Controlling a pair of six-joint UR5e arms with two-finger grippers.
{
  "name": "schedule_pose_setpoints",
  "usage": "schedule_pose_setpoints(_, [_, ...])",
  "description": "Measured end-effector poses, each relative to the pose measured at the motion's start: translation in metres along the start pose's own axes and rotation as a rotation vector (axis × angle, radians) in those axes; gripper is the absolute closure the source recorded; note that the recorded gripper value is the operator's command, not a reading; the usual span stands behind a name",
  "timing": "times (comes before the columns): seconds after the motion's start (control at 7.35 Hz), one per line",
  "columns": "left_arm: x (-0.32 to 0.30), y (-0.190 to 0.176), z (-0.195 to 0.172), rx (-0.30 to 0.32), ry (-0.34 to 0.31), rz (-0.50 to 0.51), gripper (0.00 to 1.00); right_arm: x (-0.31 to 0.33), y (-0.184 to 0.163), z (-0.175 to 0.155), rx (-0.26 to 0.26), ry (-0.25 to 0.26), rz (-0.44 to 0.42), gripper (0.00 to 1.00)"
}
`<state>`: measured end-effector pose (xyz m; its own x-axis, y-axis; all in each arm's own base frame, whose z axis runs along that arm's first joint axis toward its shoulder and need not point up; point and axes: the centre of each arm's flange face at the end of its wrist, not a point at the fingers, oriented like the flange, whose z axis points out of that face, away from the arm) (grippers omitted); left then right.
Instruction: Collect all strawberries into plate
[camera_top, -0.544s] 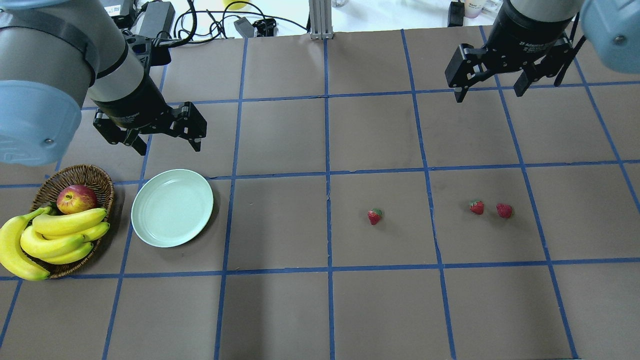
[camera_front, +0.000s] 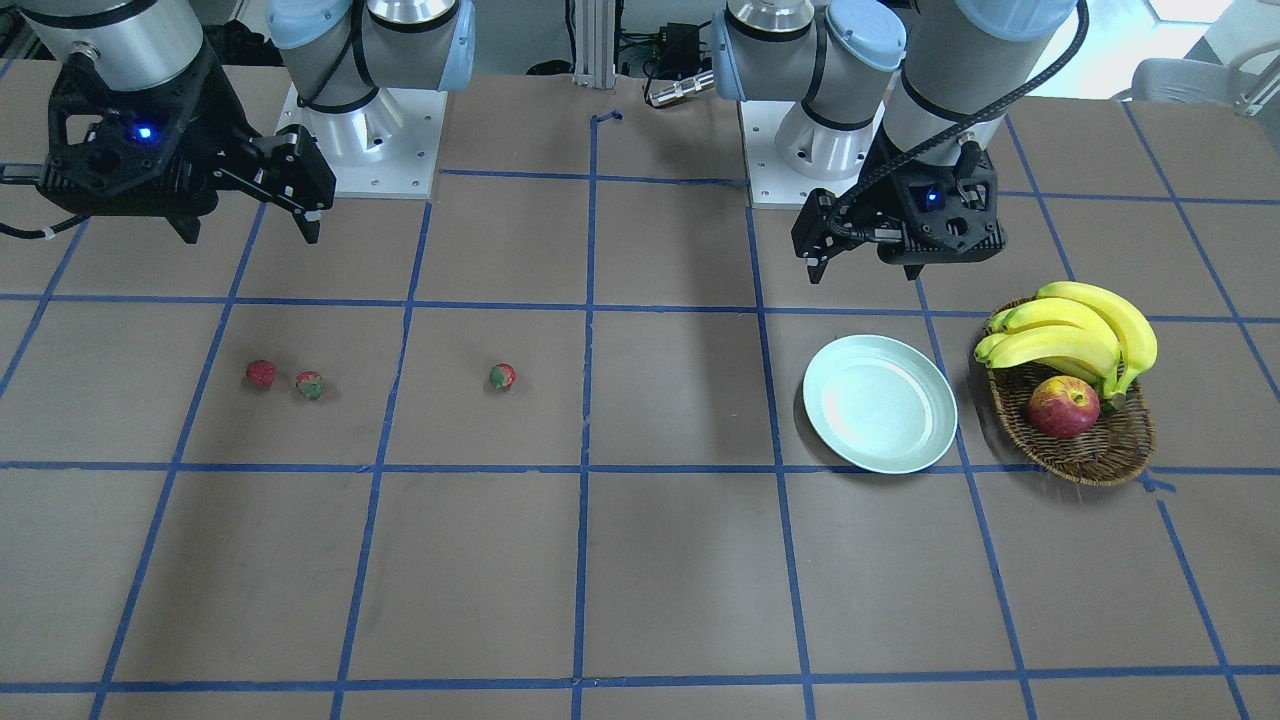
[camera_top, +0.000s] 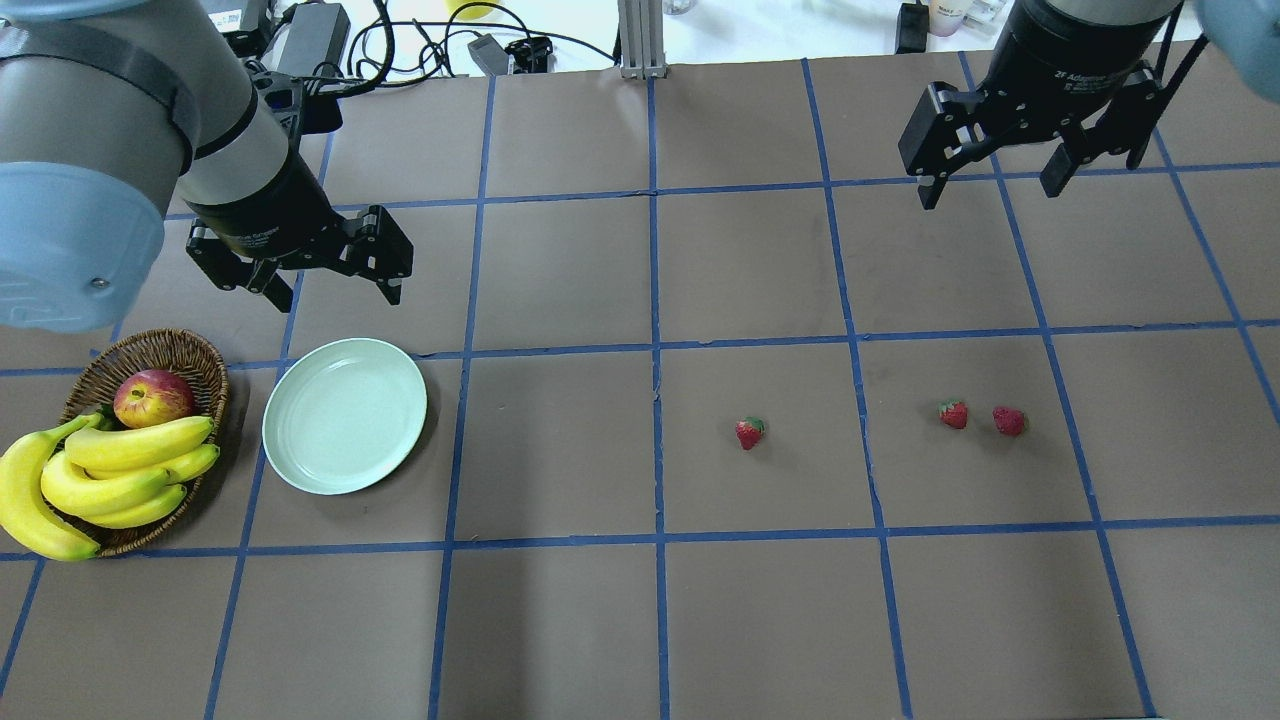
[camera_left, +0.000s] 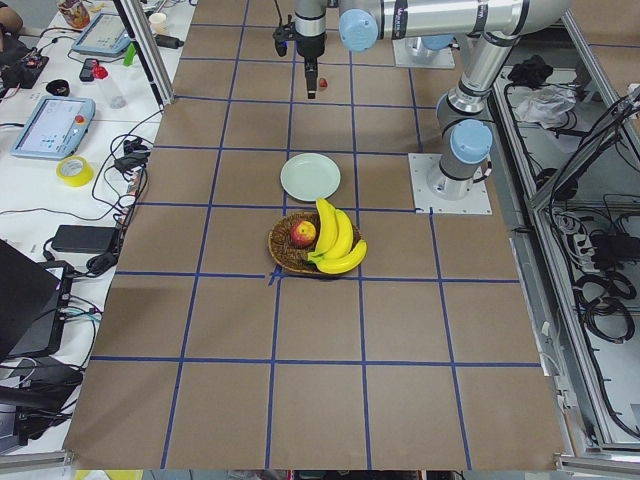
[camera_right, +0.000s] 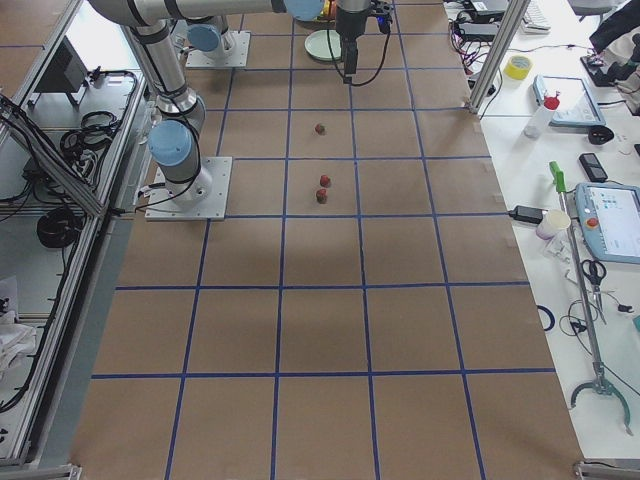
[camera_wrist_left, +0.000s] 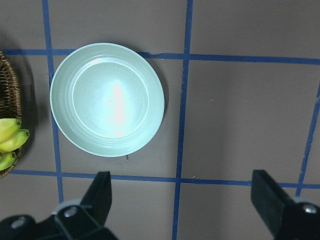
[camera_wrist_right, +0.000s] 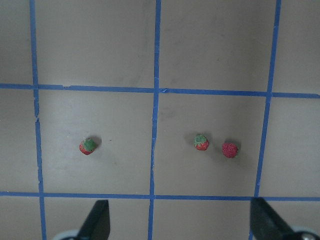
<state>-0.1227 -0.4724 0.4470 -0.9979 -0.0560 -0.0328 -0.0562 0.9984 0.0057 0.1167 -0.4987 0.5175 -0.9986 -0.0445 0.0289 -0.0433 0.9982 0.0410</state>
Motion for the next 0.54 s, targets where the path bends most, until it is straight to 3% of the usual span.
schedule_pose_setpoints(0.54, [-0.0002, 0.0000, -0.0001, 0.000, -0.001, 0.001, 0.00, 0.0006, 0.0106, -0.0037, -0.082, -0.002, 0.003, 0.00])
